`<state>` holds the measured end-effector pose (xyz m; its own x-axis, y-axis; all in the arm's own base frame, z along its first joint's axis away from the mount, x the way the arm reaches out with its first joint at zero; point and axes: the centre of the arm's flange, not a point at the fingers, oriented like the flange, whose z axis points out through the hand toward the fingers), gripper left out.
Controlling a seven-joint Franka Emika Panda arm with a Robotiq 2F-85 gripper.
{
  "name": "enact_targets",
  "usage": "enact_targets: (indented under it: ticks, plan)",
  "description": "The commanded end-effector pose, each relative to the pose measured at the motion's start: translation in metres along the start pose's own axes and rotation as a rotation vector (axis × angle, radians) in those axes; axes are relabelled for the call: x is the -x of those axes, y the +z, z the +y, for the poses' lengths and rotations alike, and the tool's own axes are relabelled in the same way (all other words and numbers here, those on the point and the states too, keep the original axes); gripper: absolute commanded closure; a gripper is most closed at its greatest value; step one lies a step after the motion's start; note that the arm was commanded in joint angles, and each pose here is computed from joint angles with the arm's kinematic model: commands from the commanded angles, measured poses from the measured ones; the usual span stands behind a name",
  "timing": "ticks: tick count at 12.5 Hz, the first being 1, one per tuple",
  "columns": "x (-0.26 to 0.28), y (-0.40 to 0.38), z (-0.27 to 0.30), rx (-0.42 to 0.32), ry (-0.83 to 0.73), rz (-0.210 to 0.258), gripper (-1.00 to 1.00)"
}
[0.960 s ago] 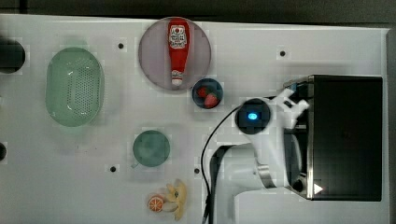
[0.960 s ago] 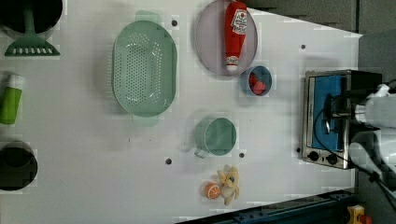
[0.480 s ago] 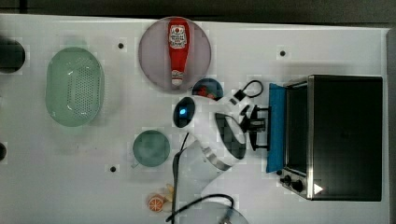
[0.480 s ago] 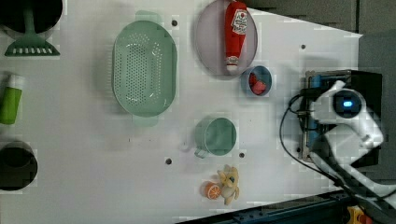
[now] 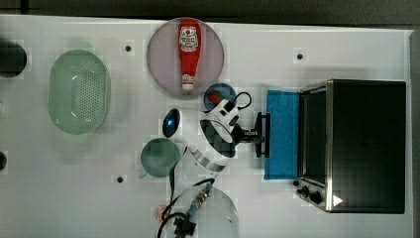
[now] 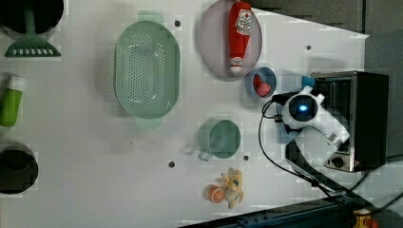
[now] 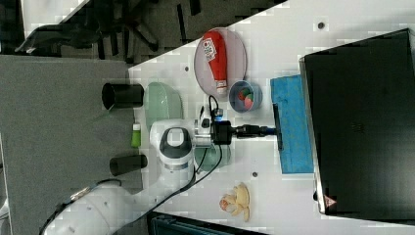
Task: Flap open oven.
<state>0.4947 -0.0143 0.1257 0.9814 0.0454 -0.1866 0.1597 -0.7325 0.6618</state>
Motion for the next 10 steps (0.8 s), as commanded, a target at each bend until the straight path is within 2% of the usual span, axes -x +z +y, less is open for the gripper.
enact_targets:
  ticks: [1, 3, 6, 7, 8, 9, 10]
  plan:
    - [-0.011, 0.005, -0.008, 0.035, 0.078, 0.009, 0.65]
    - [-0.013, 0.014, -0.017, 0.029, 0.076, 0.004, 0.65]
    - [-0.017, 0.012, -0.017, 0.011, 0.087, 0.022, 0.65]
    - [-0.021, 0.005, -0.014, -0.01, 0.104, 0.043, 0.65]
    - [-0.029, -0.01, -0.008, -0.054, 0.139, 0.078, 0.65]
    - [-0.034, -0.027, 0.002, -0.114, 0.205, 0.093, 0.65]
    - [-0.037, -0.046, 0.017, -0.187, 0.308, 0.074, 0.65]
